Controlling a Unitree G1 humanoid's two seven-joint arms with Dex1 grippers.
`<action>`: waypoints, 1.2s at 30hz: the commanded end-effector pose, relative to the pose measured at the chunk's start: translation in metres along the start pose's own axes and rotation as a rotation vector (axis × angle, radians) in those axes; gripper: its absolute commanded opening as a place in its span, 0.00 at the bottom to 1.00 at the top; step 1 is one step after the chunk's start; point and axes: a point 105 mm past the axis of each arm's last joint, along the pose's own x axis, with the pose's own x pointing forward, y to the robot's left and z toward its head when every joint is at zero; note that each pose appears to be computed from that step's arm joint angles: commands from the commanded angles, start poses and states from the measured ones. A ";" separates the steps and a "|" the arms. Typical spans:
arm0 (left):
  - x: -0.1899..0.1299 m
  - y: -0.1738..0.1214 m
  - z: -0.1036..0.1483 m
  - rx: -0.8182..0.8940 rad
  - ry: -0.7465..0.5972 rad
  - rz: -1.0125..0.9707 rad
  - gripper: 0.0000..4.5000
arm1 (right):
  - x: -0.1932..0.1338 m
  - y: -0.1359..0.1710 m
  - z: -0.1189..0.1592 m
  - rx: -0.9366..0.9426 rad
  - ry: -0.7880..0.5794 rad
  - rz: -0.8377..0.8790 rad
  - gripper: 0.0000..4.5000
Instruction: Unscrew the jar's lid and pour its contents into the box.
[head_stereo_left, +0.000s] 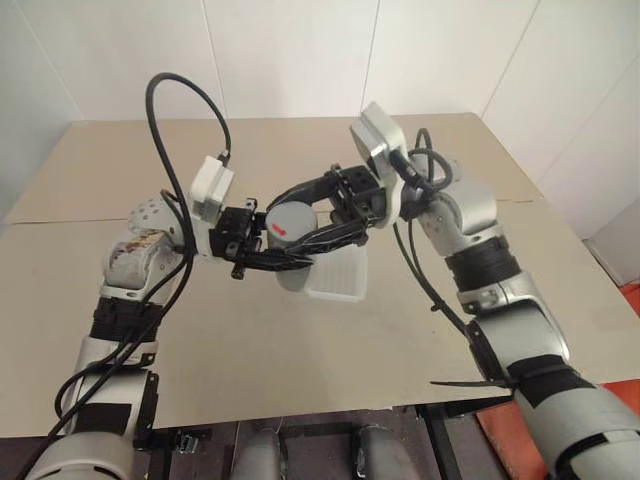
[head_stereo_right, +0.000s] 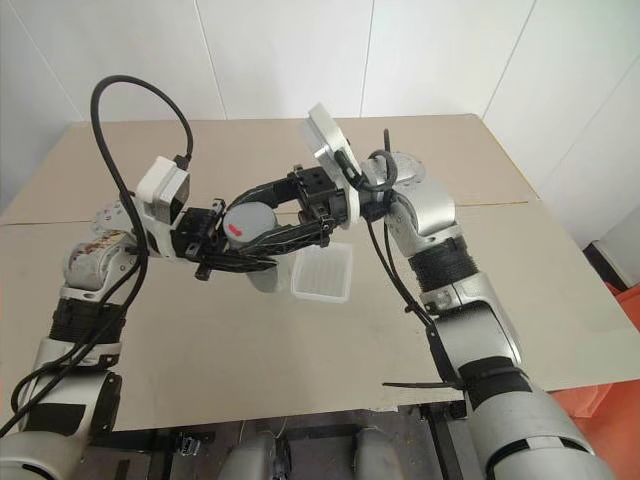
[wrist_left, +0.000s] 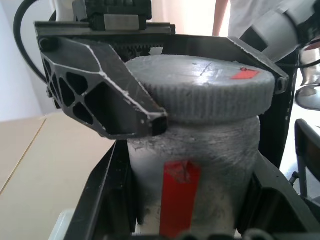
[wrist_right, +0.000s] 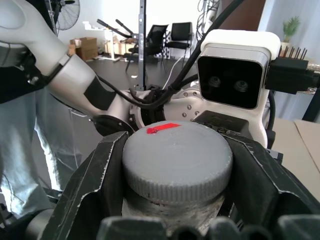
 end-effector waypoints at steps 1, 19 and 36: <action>0.007 -0.002 0.005 0.021 -0.036 -0.020 0.44 | 0.002 -0.010 0.008 -0.072 0.020 -0.046 0.90; 0.000 0.033 -0.013 0.021 -0.045 0.220 0.44 | -0.005 -0.004 0.018 -0.103 0.081 -0.682 0.99; -0.011 0.029 -0.012 0.037 -0.028 0.243 0.44 | -0.057 -0.018 0.009 -0.053 0.133 -0.901 0.99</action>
